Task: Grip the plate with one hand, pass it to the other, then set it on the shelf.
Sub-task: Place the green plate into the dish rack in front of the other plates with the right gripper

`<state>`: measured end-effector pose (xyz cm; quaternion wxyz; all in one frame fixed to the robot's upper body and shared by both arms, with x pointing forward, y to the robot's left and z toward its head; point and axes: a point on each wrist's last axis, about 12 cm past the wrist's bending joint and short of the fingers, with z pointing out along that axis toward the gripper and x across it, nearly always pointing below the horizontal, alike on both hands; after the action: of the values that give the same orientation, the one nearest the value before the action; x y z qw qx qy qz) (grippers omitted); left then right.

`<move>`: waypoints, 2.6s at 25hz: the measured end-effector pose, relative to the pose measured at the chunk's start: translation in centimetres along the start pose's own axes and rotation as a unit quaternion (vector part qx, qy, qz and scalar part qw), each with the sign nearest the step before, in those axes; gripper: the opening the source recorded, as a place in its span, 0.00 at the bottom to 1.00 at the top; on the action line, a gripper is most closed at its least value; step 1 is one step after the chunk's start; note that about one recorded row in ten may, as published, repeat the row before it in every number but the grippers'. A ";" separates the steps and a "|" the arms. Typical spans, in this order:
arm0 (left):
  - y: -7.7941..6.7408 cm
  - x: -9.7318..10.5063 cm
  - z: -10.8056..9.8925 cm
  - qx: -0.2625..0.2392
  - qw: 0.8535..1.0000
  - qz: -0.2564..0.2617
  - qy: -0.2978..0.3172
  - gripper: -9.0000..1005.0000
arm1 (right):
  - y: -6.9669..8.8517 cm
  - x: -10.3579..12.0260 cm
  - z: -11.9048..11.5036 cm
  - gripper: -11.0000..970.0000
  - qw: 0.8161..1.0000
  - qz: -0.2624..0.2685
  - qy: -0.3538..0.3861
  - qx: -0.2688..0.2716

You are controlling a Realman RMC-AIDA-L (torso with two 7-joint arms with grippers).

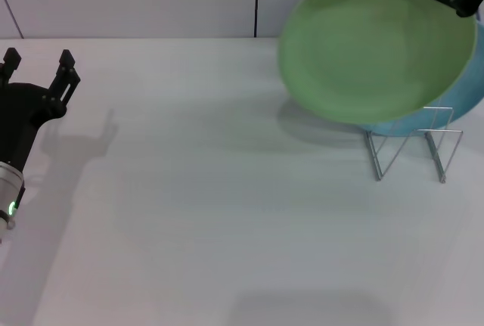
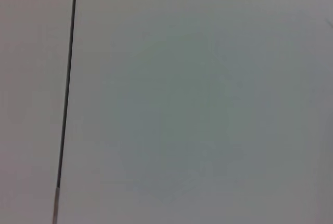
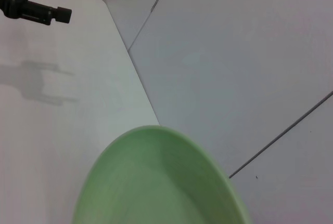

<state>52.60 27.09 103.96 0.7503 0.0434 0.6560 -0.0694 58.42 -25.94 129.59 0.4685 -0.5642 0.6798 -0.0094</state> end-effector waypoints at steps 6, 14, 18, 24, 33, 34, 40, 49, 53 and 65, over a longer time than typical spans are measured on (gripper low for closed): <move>-0.2 0.0 0.1 0.004 1.000 -0.006 0.002 0.81 | -0.1 0.6 -0.5 0.13 1.000 -0.010 0.005 0.006; -0.5 0.0 0.5 0.010 1.000 -0.008 0.005 0.81 | 0.1 1.3 -1.1 0.15 1.000 -0.006 0.013 -0.006; -0.8 0.0 0.7 0.015 1.000 -0.008 0.008 0.81 | 0.2 1.5 -1.3 0.15 1.000 -0.009 0.016 -0.006; -1.2 0.0 1.1 0.023 1.000 -0.008 0.011 0.81 | 0.0 2.3 -2.2 0.17 1.000 -0.003 0.028 0.011; -1.8 0.0 1.9 0.036 0.999 -0.006 0.020 0.81 | 0.3 3.1 -3.6 0.19 0.999 -0.005 0.040 0.024; -1.8 0.0 1.9 0.037 0.999 -0.006 0.021 0.81 | 0.4 3.2 -3.7 0.19 0.999 -0.004 0.041 0.023; -2.1 0.0 2.2 0.042 0.999 -0.006 0.022 0.81 | 0.7 3.8 -4.2 0.20 0.999 -0.004 0.046 0.022; -2.4 -0.1 2.4 0.046 0.999 -0.008 0.022 0.81 | 1.0 4.9 -4.6 0.22 0.998 -0.001 0.053 0.023; -2.6 -0.2 2.7 0.050 0.998 -0.008 0.023 0.81 | 1.3 5.5 -4.3 0.23 0.998 0.004 0.054 0.017; -3.3 -0.3 3.6 0.062 0.998 -0.007 0.033 0.81 | 1.3 6.5 -3.7 0.26 0.997 0.022 0.069 0.014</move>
<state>55.60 23.29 104.83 0.7236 0.0874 0.6751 -0.1139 55.53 -32.37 126.86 0.4282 -0.5402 0.7229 -0.0475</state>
